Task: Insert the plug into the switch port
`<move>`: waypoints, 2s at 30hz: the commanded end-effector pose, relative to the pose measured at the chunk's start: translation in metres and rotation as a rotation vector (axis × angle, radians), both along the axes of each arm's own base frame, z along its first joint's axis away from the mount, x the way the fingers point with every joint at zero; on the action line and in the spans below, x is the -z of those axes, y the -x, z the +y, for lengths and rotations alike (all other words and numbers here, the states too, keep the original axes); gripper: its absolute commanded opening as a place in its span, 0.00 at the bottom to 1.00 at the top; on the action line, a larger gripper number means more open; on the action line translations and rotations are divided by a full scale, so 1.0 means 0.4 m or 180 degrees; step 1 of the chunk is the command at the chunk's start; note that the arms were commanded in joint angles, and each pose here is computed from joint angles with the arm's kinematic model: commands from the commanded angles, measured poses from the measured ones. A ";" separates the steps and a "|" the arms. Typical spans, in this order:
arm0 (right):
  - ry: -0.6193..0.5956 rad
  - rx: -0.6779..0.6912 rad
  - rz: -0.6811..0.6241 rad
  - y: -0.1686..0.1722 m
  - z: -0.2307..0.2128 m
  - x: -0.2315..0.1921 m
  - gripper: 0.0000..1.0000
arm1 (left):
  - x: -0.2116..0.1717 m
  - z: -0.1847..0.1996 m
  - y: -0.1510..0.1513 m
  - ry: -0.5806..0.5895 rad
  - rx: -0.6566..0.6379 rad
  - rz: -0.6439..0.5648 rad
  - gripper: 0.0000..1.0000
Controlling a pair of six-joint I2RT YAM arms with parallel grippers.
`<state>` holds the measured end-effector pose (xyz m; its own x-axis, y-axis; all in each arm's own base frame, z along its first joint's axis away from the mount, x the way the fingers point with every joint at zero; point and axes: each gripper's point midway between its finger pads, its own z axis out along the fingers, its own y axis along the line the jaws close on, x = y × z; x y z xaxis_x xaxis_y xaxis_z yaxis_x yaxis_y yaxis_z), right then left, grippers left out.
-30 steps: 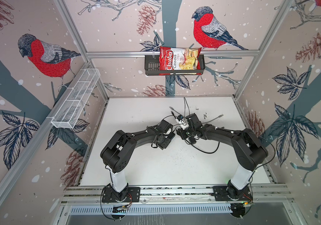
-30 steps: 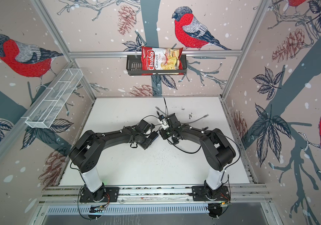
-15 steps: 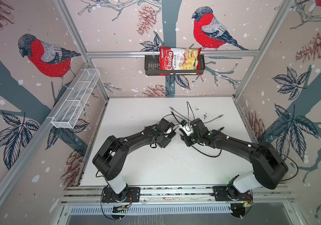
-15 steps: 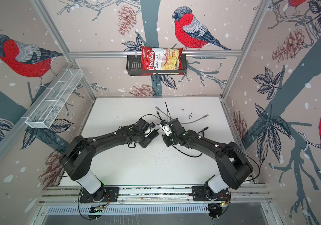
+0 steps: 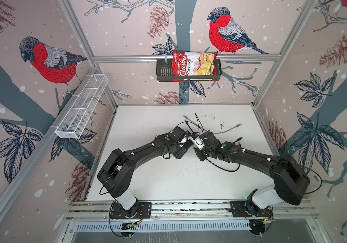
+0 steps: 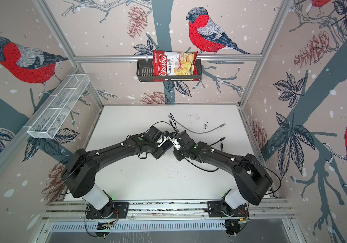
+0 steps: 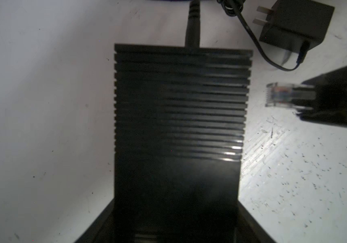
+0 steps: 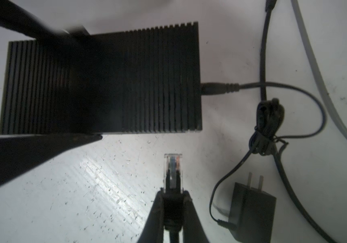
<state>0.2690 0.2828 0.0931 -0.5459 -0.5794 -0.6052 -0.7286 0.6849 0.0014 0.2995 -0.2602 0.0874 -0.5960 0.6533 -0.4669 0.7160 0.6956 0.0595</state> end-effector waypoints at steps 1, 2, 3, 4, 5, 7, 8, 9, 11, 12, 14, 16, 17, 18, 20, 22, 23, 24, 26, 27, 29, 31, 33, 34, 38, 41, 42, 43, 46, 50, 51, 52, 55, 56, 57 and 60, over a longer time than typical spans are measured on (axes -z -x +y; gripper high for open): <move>0.0073 0.0000 -0.0078 -0.011 0.002 -0.002 0.01 | -0.010 -0.016 0.016 0.0134 0.0020 0.0094 0.05; 0.0070 -0.0003 -0.0084 -0.013 0.003 -0.002 0.02 | -0.009 -0.017 0.018 0.0139 0.0021 0.0102 0.04; 0.0066 0.0009 -0.0097 -0.016 0.005 -0.003 0.02 | -0.009 -0.018 0.020 0.0156 0.0025 0.0110 0.03; 0.0076 0.0026 -0.0099 -0.019 0.004 0.000 0.02 | -0.007 -0.018 0.022 0.0158 0.0029 0.0120 0.03; 0.0085 0.0028 -0.0097 -0.022 0.004 0.002 0.02 | -0.008 -0.020 0.024 0.0171 0.0035 0.0125 0.03; 0.0103 0.0028 -0.0085 -0.023 0.006 0.008 0.02 | -0.007 -0.022 0.028 0.0181 0.0057 0.0146 0.03; 0.0105 0.0031 -0.0081 -0.024 0.006 0.010 0.02 | -0.008 -0.023 0.027 0.0180 0.0057 0.0144 0.03; 0.0093 0.0024 -0.0086 -0.024 0.008 0.010 0.01 | -0.008 -0.025 0.027 0.0188 0.0071 0.0147 0.03; 0.0054 0.0016 -0.0110 -0.025 0.012 0.004 0.02 | -0.008 -0.030 0.030 0.0202 0.0091 0.0161 0.02; 0.0040 0.0018 -0.0122 -0.027 0.014 0.002 0.02 | -0.006 -0.031 0.031 0.0197 0.0102 0.0166 0.02; 0.0022 0.0009 -0.0139 -0.031 0.018 -0.002 0.02 | -0.003 -0.035 0.035 0.0201 0.0113 0.0180 0.01; -0.0018 -0.0016 -0.0158 -0.033 0.028 -0.008 0.02 | -0.002 -0.042 0.040 0.0220 0.0141 0.0198 0.00; -0.0040 -0.0023 -0.0168 -0.036 0.033 -0.012 0.02 | -0.001 -0.043 0.041 0.0218 0.0144 0.0199 0.00; -0.0058 -0.0039 -0.0172 -0.036 0.037 -0.014 0.02 | 0.000 -0.045 0.044 0.0221 0.0153 0.0208 0.00; -0.0085 -0.0047 -0.0184 -0.041 0.044 -0.021 0.02 | 0.002 -0.048 0.047 0.0231 0.0163 0.0219 0.00; -0.0123 -0.0075 -0.0198 -0.042 0.052 -0.028 0.02 | 0.008 -0.051 0.049 0.0233 0.0166 0.0234 0.00; -0.0131 -0.0075 -0.0197 -0.044 0.052 -0.029 0.02 | 0.010 -0.052 0.048 0.0238 0.0155 0.0241 0.00; -0.0116 -0.0068 -0.0187 -0.044 0.051 -0.025 0.02 | 0.012 -0.049 0.044 0.0225 0.0120 0.0226 0.00; -0.0077 -0.0045 -0.0162 -0.045 0.042 -0.012 0.02 | 0.023 -0.045 0.040 0.0187 0.0061 0.0231 0.00; -0.0053 -0.0025 -0.0130 -0.044 0.035 0.001 0.02 | 0.030 -0.038 0.035 0.0157 0.0009 0.0225 0.00; -0.0039 0.0018 -0.0067 -0.038 0.018 0.023 0.02 | 0.048 -0.023 0.029 0.0104 -0.0067 0.0264 0.00; -0.0053 0.0038 0.0015 -0.026 0.001 0.048 0.02 | 0.069 -0.005 0.029 0.0062 -0.0130 0.0336 0.00; -0.0044 0.0017 0.0054 -0.011 -0.008 0.072 0.02 | 0.080 0.008 0.026 0.0073 -0.0187 0.0381 0.00; -0.0041 -0.0006 0.0067 -0.003 -0.009 0.082 0.03 | 0.086 0.013 0.026 0.0079 -0.0201 0.0400 0.00; -0.0115 -0.0093 0.0118 0.024 -0.005 0.114 0.04 | 0.092 0.023 0.022 0.0107 -0.0251 0.0397 0.00; -0.0153 -0.0119 0.0117 0.036 -0.007 0.127 0.07 | 0.098 0.027 0.021 0.0105 -0.0267 0.0402 0.00; -0.0153 -0.0126 0.0120 0.039 -0.009 0.134 0.08 | 0.098 0.027 0.021 0.0113 -0.0272 0.0398 0.00; -0.0156 -0.0105 0.0116 0.038 -0.011 0.137 0.09 | 0.099 0.026 0.021 0.0120 -0.0270 0.0397 0.00; -0.0194 -0.0138 0.0124 0.043 -0.004 0.140 0.12 | 0.100 0.026 0.021 0.0132 -0.0273 0.0386 0.00; -0.0160 -0.0085 0.0167 0.040 -0.006 0.151 0.14 | 0.102 0.030 0.022 0.0125 -0.0282 0.0374 0.00; -0.0167 -0.0087 0.0179 0.043 -0.004 0.154 0.16 | 0.102 0.031 0.022 0.0124 -0.0282 0.0370 0.00; -0.0163 -0.0076 0.0193 0.044 -0.004 0.157 0.17 | 0.102 0.032 0.023 0.0122 -0.0285 0.0366 0.00; -0.0151 -0.0062 0.0251 0.047 0.002 0.168 0.20 | 0.104 0.033 0.024 0.0112 -0.0282 0.0366 0.00; -0.0139 -0.0050 0.0282 0.047 0.002 0.174 0.20 | 0.105 0.035 0.023 0.0105 -0.0289 0.0362 0.00; -0.0135 -0.0045 0.0306 0.048 0.003 0.178 0.21 | 0.105 0.037 0.022 0.0104 -0.0292 0.0360 0.00; -0.0119 -0.0006 0.0363 0.051 0.002 0.190 0.21 | 0.107 0.036 0.024 0.0106 -0.0278 0.0361 0.00</move>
